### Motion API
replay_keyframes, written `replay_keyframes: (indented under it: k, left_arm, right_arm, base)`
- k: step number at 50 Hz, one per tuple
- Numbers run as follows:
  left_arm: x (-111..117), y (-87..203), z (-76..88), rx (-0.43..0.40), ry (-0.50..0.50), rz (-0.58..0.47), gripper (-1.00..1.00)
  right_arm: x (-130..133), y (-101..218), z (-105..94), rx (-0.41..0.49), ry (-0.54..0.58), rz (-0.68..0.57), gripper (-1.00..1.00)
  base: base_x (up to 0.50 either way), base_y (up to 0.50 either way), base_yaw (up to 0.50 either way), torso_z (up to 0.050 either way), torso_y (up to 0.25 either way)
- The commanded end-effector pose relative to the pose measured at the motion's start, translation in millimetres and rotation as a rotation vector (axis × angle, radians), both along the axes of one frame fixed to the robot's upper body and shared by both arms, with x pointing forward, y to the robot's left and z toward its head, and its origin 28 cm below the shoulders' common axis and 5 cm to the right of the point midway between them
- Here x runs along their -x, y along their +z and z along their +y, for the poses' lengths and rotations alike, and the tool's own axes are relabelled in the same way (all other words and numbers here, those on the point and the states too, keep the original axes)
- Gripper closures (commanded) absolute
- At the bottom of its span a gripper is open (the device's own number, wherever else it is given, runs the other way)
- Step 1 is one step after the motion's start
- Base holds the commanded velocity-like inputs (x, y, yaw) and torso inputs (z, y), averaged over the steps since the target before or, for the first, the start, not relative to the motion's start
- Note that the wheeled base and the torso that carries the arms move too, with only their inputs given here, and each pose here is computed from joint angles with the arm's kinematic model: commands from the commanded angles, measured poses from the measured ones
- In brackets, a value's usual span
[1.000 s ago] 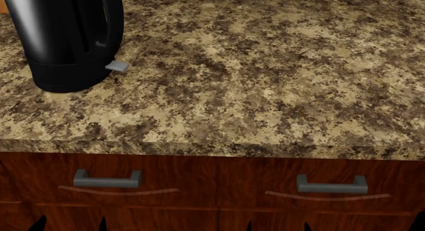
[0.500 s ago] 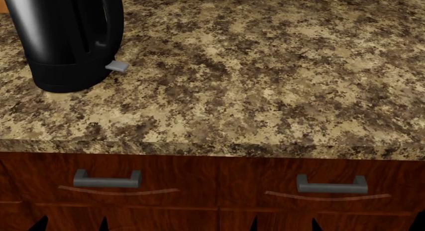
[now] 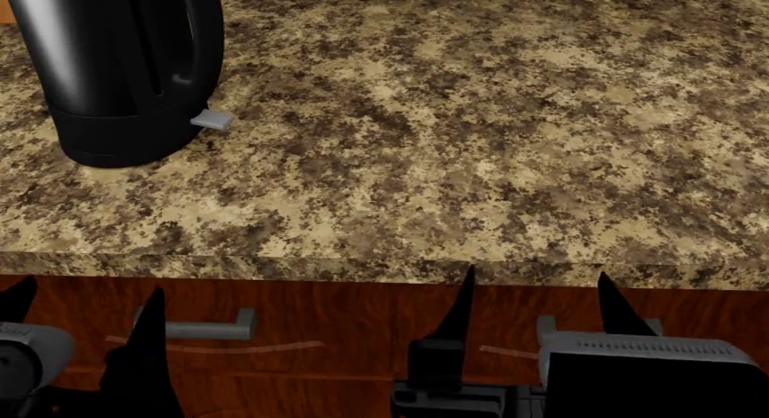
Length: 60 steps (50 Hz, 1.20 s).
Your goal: Press the button to open the lid of the electric kettle.
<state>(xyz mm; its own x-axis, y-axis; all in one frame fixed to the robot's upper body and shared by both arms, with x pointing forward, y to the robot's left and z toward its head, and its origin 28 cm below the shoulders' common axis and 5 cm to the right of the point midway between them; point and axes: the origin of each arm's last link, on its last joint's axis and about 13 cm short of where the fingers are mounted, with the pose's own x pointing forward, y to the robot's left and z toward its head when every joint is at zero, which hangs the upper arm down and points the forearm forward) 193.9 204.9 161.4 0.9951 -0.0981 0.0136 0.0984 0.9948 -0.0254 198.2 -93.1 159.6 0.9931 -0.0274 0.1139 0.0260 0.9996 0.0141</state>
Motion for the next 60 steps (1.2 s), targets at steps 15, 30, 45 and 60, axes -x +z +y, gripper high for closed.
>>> replay_keyframes:
  k: [15, 30, 45, 60]
  left_arm:
    - [12, 20, 9.4, 0.008, 0.036, -0.036, -1.0]
    - [13, 22, 8.4, -0.01, 0.014, -0.051, -1.0]
    - [14, 26, 6.6, 0.008, 0.0, -0.062, -1.0]
    - [16, 30, 6.3, 0.045, 0.004, -0.048, -1.0]
  right_arm:
    - [19, 36, 3.0, 0.022, -0.003, -0.018, -1.0]
    - [20, 36, 1.0, 0.045, -0.013, -0.001, -1.0]
    - [22, 41, 1.8, 0.057, -0.008, -0.01, -1.0]
    - [23, 42, 2.6, 0.058, 0.001, -0.016, -1.0]
  base:
    - [0.0, 0.0, 0.0, 0.0, 0.0]
    - [0.0, 0.0, 0.0, 0.045, 0.0]
    - [0.0, 0.0, 0.0, 0.05, 0.0]
    - [0.0, 0.0, 0.0, 0.049, 0.0]
